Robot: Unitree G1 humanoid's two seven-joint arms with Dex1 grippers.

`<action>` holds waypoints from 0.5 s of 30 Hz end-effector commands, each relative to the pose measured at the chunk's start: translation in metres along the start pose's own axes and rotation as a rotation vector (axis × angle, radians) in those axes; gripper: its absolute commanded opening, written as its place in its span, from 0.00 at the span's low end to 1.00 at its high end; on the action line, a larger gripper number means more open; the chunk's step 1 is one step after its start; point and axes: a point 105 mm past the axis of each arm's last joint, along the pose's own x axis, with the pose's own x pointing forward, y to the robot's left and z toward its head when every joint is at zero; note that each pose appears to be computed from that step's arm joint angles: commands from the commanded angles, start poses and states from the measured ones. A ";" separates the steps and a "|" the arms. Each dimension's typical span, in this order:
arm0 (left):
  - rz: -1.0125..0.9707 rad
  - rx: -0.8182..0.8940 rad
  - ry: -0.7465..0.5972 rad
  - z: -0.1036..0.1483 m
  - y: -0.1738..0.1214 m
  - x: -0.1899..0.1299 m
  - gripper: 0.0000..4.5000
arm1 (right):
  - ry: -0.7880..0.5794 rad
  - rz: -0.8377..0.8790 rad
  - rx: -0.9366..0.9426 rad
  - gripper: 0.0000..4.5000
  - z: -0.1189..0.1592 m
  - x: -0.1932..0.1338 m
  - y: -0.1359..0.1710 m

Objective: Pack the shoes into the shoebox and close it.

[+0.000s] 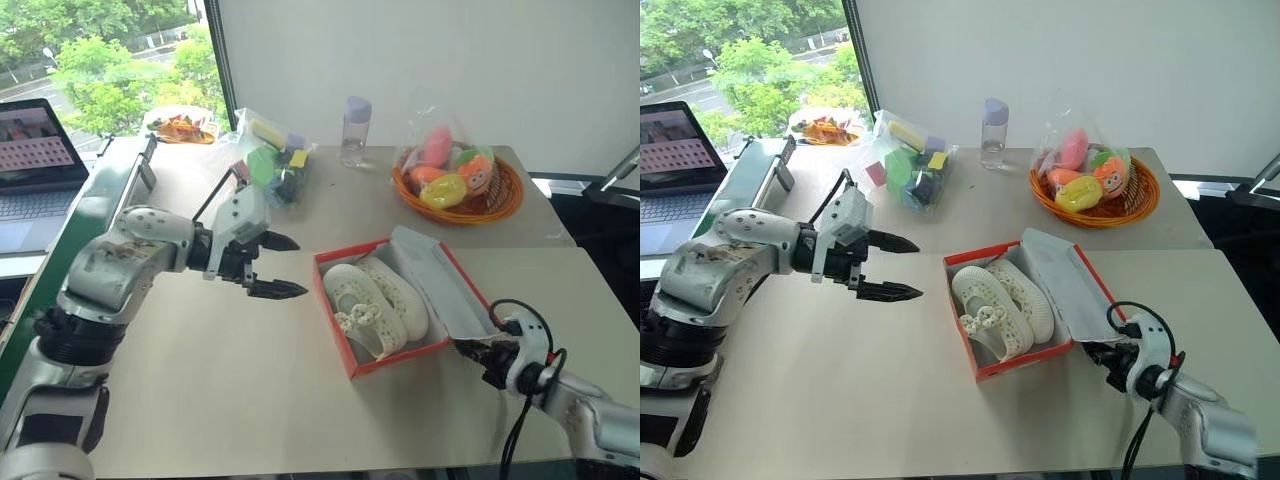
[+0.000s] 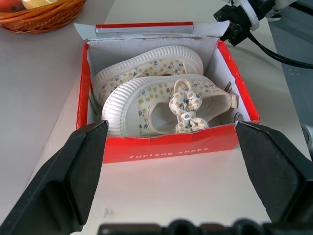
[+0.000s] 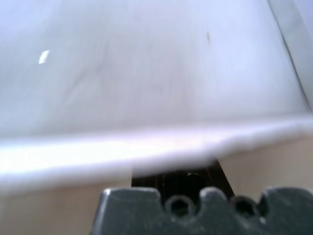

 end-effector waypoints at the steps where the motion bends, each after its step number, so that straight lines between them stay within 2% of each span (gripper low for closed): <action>1: 0.016 0.033 -0.013 0.009 -0.005 -0.009 0.99 | -0.247 0.044 0.114 0.00 0.033 -0.007 -0.005; 4: 0.018 0.032 0.001 0.005 -0.008 -0.011 0.99 | -0.375 0.139 0.180 0.00 0.050 -0.020 0.001; 8: 0.017 0.032 0.012 0.002 -0.008 -0.012 0.99 | -0.445 0.360 0.190 0.00 0.074 -0.043 0.035; 13: 0.010 0.040 0.015 0.001 -0.008 -0.010 0.99 | -0.430 0.598 0.092 0.00 0.098 -0.065 0.085; 15: 0.006 0.044 0.015 0.001 -0.008 -0.010 0.99 | -0.377 0.677 0.032 0.00 0.101 -0.069 0.105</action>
